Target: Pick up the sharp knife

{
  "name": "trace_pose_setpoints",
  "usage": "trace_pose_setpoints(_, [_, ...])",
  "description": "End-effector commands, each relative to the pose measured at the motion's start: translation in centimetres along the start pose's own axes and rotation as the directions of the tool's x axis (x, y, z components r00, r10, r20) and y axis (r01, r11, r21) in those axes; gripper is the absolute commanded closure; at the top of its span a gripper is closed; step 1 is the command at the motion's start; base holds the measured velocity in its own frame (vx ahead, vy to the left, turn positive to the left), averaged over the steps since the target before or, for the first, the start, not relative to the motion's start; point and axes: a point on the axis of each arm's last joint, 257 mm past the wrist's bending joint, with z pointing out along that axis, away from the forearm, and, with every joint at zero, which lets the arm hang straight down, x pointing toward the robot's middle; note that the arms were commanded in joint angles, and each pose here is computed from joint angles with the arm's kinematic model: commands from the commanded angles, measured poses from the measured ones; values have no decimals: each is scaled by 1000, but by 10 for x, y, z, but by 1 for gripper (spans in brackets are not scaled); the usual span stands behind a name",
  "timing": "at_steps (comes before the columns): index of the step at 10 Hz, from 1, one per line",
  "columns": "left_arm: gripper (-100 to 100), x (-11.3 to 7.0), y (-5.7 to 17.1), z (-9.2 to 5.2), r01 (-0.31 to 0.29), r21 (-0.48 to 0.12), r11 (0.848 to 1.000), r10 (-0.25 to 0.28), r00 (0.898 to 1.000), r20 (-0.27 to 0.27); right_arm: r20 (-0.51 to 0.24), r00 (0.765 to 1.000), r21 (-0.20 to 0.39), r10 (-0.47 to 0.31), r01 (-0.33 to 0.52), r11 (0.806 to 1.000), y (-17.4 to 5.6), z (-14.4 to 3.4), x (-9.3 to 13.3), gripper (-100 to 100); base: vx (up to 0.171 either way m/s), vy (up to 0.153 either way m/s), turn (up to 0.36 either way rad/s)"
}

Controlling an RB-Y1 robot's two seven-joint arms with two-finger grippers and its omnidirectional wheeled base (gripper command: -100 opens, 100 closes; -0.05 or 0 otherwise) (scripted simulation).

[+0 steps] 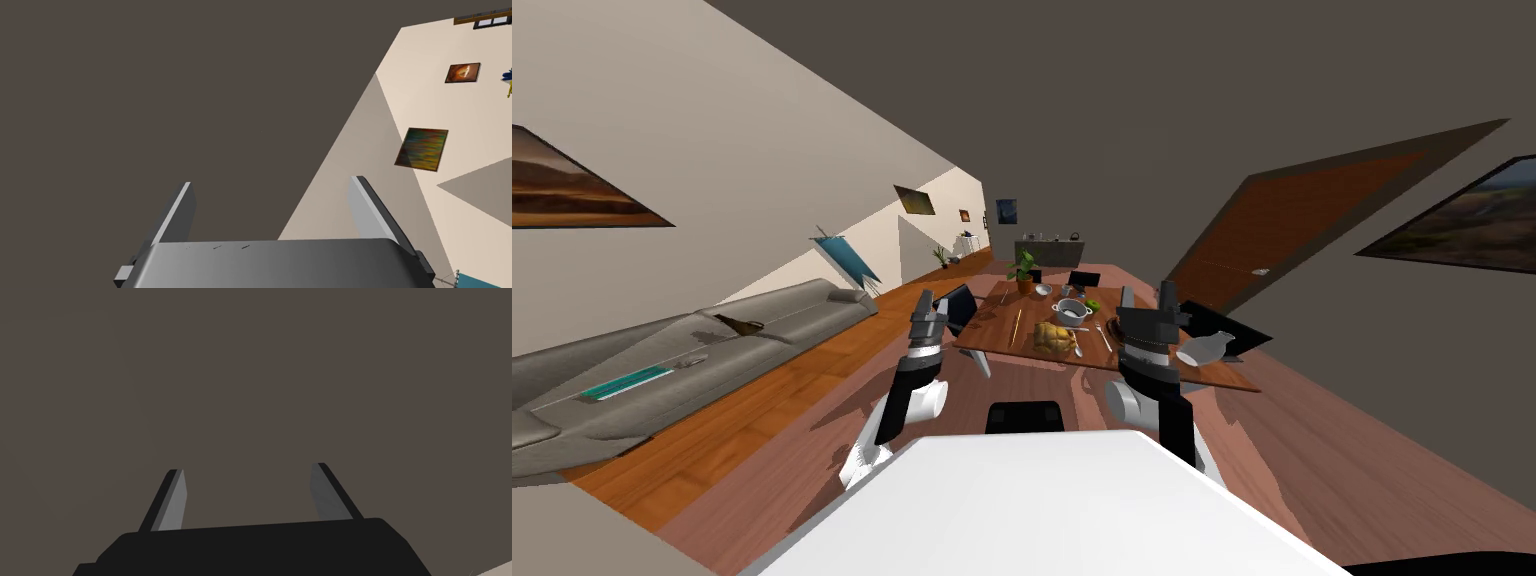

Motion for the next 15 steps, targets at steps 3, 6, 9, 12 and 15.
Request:
trace_pose_setpoints(3, [-100, 4, 44, 1, -29, -116, 993, 24, 999, -40, 0, 1000, 0, 0, 0, 1000, 0, 0, 0, 0, 2, 25, -169])
trace_pose_setpoints(6, [-100, 10, 86, -2, -59, -219, 974, 42, 996, -79, 0, 1000, 0, 0, 0, 1000, 0, 0, 0, 0, 2, 24, -200])
trace_pose_setpoints(9, [-100, 16, 131, -7, -99, -322, 942, 61, 990, -127, 0, 1000, 0, 0, 0, 1000, 0, 0, 0, 0, 0, 29, -236])
trace_pose_setpoints(12, [-100, 19, 157, -13, -125, -384, 915, 69, 985, -157, 0, 1000, 0, 0, 0, 1000, 0, 0, 0, 0, -4, 20, -163])
trace_pose_setpoints(15, [-100, 24, 200, -23, -183, -479, 859, 84, 971, -222, 0, 1000, 0, 0, 0, 1000, 0, 0, 0, 0, -1, 23, -204])
